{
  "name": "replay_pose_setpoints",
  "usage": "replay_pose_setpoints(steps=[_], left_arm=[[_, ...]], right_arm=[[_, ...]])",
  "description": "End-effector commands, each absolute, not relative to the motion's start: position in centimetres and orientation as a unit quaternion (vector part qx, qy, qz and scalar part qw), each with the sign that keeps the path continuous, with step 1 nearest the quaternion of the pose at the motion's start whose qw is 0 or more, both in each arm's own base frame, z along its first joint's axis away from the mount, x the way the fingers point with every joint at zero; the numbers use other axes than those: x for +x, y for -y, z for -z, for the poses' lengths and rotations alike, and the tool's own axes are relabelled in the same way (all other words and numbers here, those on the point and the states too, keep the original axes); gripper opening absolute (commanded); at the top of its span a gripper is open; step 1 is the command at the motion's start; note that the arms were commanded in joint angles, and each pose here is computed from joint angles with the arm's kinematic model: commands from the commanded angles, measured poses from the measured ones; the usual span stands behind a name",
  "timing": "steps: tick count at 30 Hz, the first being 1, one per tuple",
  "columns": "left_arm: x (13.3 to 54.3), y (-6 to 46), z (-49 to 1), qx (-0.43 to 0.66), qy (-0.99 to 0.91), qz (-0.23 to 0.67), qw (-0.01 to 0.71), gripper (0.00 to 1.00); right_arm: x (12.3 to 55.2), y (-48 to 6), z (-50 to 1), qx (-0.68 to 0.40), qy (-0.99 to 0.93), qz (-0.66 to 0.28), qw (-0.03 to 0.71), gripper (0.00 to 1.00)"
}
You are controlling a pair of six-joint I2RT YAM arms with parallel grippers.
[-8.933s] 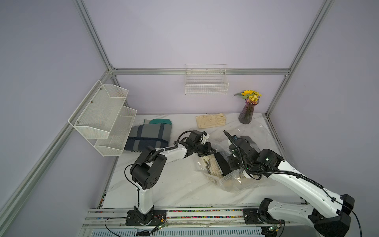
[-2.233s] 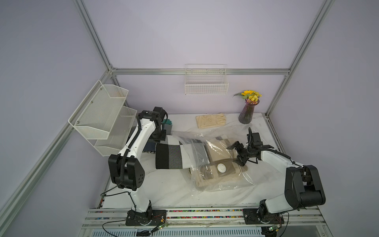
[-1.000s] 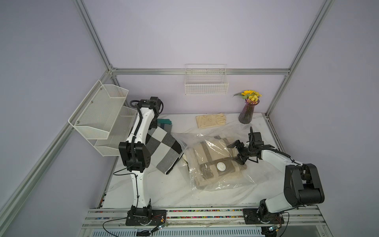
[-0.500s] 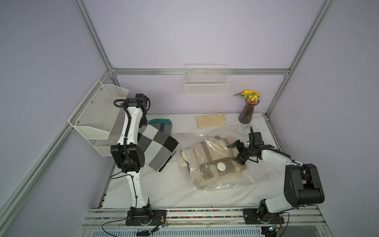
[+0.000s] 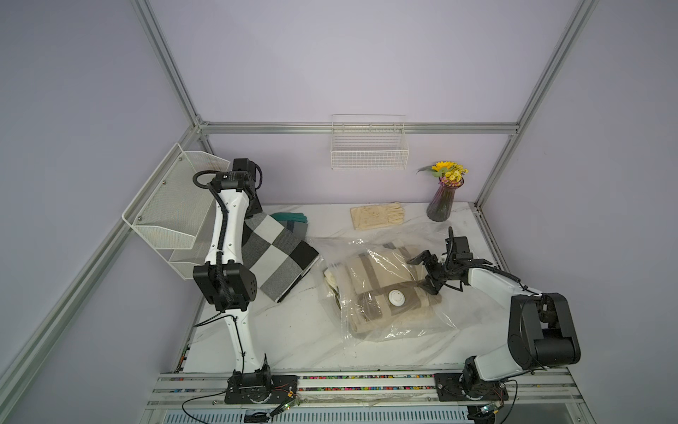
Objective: Take the scarf out of the vacuum bag
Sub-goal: Place the scarf at the center of the board.
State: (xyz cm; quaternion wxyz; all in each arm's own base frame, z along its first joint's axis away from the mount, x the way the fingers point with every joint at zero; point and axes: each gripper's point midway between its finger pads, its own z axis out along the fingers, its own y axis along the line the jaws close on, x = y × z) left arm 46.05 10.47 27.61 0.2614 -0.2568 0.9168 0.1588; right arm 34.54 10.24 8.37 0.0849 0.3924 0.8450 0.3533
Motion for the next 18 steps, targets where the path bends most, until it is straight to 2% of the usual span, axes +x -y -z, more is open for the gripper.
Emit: replay_pose_setpoints(steps=[1,12,13,14,16,18], left_arm=[[48.4,-11.7,-30.9,-0.301,-0.878,-0.145,0.341,0.00],[50.3,-12.2,-29.5,-0.307,-0.874,-0.143,0.347,0.00],[50.5,-12.1,-29.6,-0.305,-0.874,-0.141,0.350,0.04],[50.7,-12.0,-29.6,-0.302,-0.875,-0.137,0.352,0.20],[51.0,-11.8,-29.8,-0.297,-0.876,-0.128,0.358,0.60],[51.2,-11.8,-30.1,-0.294,-0.875,-0.126,0.363,0.82]], right_arm=[[33.0,-6.8,-4.4,0.433,-0.857,-0.266,0.082,0.97],[33.0,-6.2,-4.2,0.439,-0.855,-0.265,0.082,0.97],[32.9,-6.1,-4.2,0.439,-0.855,-0.265,0.081,0.97],[32.9,-6.1,-4.2,0.440,-0.854,-0.265,0.082,0.97],[32.9,-5.9,-4.3,0.442,-0.853,-0.265,0.084,0.97],[32.9,-5.8,-4.4,0.444,-0.851,-0.266,0.086,0.97]])
